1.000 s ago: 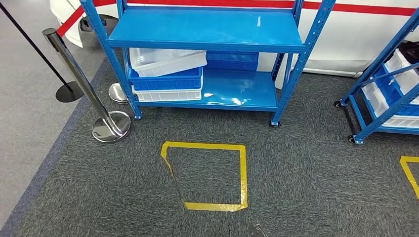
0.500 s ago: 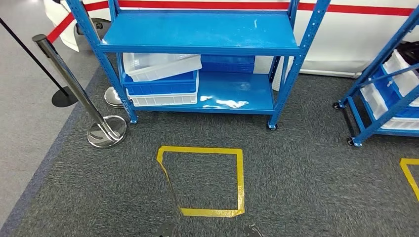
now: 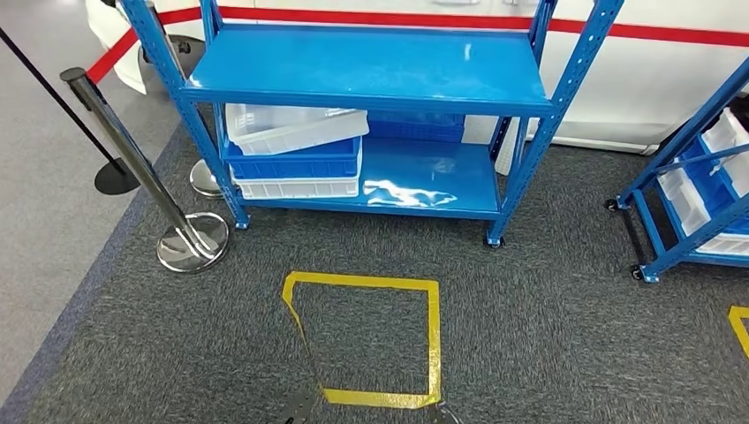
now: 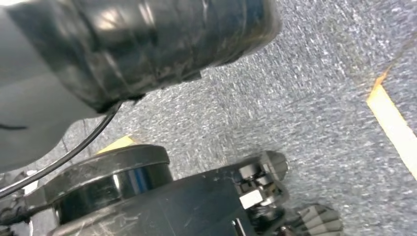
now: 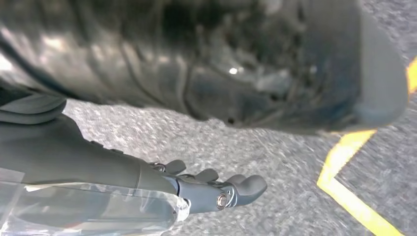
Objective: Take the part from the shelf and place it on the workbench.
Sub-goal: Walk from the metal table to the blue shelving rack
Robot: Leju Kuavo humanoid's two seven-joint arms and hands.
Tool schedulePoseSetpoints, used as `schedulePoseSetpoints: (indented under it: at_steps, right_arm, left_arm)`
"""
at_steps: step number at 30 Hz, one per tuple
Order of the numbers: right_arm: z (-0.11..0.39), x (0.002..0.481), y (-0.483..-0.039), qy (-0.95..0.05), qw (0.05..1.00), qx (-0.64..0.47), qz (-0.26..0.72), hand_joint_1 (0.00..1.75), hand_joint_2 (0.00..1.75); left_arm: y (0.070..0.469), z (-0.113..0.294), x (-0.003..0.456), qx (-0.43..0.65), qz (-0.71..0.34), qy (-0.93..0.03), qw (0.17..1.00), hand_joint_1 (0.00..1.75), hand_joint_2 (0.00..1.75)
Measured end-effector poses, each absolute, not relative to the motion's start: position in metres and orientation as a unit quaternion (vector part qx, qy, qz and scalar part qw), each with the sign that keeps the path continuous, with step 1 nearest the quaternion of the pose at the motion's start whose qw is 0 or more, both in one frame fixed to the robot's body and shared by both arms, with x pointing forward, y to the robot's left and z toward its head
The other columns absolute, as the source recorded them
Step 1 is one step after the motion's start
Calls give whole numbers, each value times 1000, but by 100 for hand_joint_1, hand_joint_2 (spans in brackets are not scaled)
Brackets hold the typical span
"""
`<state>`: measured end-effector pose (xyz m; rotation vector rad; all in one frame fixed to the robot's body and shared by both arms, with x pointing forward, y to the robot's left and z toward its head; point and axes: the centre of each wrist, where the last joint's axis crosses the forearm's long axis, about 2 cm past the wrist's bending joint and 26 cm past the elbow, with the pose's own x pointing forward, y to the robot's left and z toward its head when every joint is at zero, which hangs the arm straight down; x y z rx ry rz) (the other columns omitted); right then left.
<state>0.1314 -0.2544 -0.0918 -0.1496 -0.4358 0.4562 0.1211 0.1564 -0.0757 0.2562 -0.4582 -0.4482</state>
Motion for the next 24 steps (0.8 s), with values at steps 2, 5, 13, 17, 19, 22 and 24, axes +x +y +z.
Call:
schedulePoseSetpoints:
  at_steps: [2, 5, 13, 17, 19, 22, 24]
  right_arm:
    - [-92, 131, -254, -214, 947, -74, 227, 0, 0]
    - [-92, 132, -255, -214, 947, -76, 229, 0, 0]
    - [-91, 133, -254, -215, 945, -75, 233, 0, 0]
    - [-91, 135, -253, -216, 945, -75, 235, 0, 0]
    - [-90, 136, -253, -216, 944, -76, 236, 0, 0]
    - [-90, 137, -253, -216, 944, -76, 239, 0, 0]
    - [-90, 137, -253, -217, 943, -77, 241, 0, 0]
  left_arm:
    - [156, -75, 122, 126, -220, -226, 941, 0, 0]
    - [156, -75, 124, 126, -221, -228, 940, 0, 0]
    - [156, -75, 122, 125, -224, -226, 940, 0, 0]
    - [156, -75, 123, 126, -225, -225, 940, 0, 0]
    - [156, -75, 123, 128, -226, -224, 939, 0, 0]
    - [156, -75, 124, 130, -228, -225, 938, 0, 0]
    - [156, -75, 125, 131, -229, -227, 938, 0, 0]
